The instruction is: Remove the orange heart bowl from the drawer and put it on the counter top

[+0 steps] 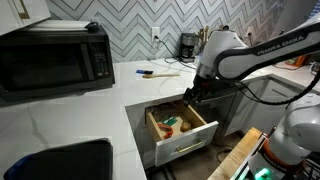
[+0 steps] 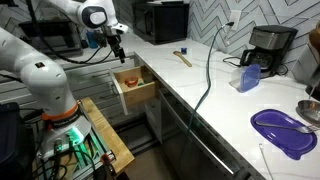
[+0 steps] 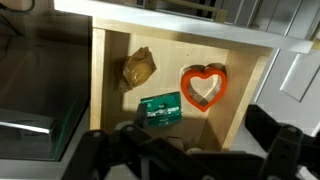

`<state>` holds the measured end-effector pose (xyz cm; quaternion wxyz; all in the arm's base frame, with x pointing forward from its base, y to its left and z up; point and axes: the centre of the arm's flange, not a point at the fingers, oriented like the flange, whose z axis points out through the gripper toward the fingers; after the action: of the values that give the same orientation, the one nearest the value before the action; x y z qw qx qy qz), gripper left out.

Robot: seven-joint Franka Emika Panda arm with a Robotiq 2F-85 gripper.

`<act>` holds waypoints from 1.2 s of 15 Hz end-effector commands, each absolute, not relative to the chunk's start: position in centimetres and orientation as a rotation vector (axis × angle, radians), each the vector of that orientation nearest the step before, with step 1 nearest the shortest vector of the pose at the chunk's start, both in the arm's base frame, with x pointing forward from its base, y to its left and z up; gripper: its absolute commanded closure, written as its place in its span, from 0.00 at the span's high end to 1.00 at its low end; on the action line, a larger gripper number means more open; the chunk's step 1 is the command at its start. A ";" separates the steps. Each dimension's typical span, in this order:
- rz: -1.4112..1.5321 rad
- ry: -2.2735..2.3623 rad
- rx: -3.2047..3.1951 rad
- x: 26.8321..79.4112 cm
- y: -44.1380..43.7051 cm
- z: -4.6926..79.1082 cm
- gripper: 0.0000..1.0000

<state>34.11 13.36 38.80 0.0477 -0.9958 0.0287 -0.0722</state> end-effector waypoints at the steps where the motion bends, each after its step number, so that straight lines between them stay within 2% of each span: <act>1: -0.166 0.089 -3.027 34.4 15.8 32.1 1.00; 5: -0.201 0.120 -3.056 34.5 17.1 27.8 1.00; 6: -0.195 0.078 -3.041 35.6 17.0 31.3 1.00; 13: -0.202 0.090 -3.033 36.2 17.2 31.2 1.00; 18: -0.073 0.044 -3.037 38.0 16.5 27.2 1.00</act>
<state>36.67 16.60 29.85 0.0477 -0.9972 0.0301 -0.0497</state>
